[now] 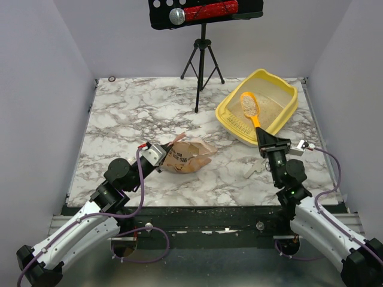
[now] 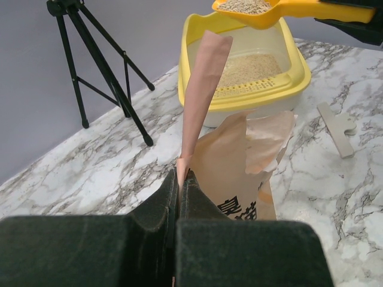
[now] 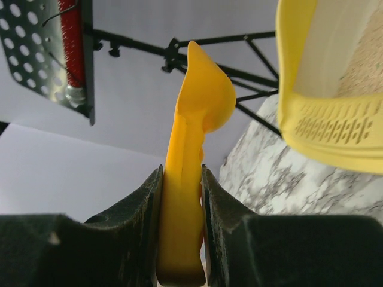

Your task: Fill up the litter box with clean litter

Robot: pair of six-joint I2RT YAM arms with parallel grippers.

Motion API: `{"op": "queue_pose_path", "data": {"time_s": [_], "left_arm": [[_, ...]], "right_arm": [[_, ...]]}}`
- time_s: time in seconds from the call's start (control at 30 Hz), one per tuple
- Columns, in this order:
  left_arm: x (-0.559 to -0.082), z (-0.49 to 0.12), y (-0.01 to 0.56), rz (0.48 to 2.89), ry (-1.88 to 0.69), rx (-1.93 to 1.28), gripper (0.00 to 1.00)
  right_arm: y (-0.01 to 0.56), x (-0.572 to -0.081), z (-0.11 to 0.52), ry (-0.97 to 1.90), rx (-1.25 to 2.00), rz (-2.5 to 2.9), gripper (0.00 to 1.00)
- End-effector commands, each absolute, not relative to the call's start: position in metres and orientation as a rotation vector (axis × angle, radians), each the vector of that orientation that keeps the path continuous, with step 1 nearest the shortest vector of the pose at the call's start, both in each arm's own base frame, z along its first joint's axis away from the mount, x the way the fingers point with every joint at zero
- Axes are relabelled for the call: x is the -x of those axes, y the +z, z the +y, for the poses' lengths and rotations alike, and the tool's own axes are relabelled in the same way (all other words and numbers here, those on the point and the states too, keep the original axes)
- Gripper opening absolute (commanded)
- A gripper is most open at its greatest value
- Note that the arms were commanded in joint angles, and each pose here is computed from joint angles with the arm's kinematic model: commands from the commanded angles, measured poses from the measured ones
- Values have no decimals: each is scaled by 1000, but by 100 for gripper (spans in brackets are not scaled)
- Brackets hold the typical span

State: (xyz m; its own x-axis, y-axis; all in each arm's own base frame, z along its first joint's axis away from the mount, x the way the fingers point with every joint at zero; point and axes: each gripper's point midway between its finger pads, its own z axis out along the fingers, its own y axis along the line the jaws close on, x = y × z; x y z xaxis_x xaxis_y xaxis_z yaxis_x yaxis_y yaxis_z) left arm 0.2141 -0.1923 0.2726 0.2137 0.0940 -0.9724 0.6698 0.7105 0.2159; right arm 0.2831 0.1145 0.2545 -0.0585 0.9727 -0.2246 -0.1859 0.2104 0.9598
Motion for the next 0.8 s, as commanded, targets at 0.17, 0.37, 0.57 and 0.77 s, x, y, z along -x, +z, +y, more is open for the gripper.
{"op": "queue_pose_path", "data": {"time_s": [0.17, 0.37, 0.57, 0.77], "left_arm": [[-212, -191, 308, 1211, -463, -653, 0], [-211, -190, 309, 1208, -459, -655, 0], [-209, -190, 311, 1201, -458, -658, 0], [-208, -190, 312, 1197, -461, -658, 0]], "right_arm": [[253, -319, 67, 751, -932, 1188, 0], [232, -347, 56, 524, -920, 1328, 0], [210, -381, 42, 339, -837, 1575, 0], [193, -404, 44, 135, -608, 1813, 0]]}}
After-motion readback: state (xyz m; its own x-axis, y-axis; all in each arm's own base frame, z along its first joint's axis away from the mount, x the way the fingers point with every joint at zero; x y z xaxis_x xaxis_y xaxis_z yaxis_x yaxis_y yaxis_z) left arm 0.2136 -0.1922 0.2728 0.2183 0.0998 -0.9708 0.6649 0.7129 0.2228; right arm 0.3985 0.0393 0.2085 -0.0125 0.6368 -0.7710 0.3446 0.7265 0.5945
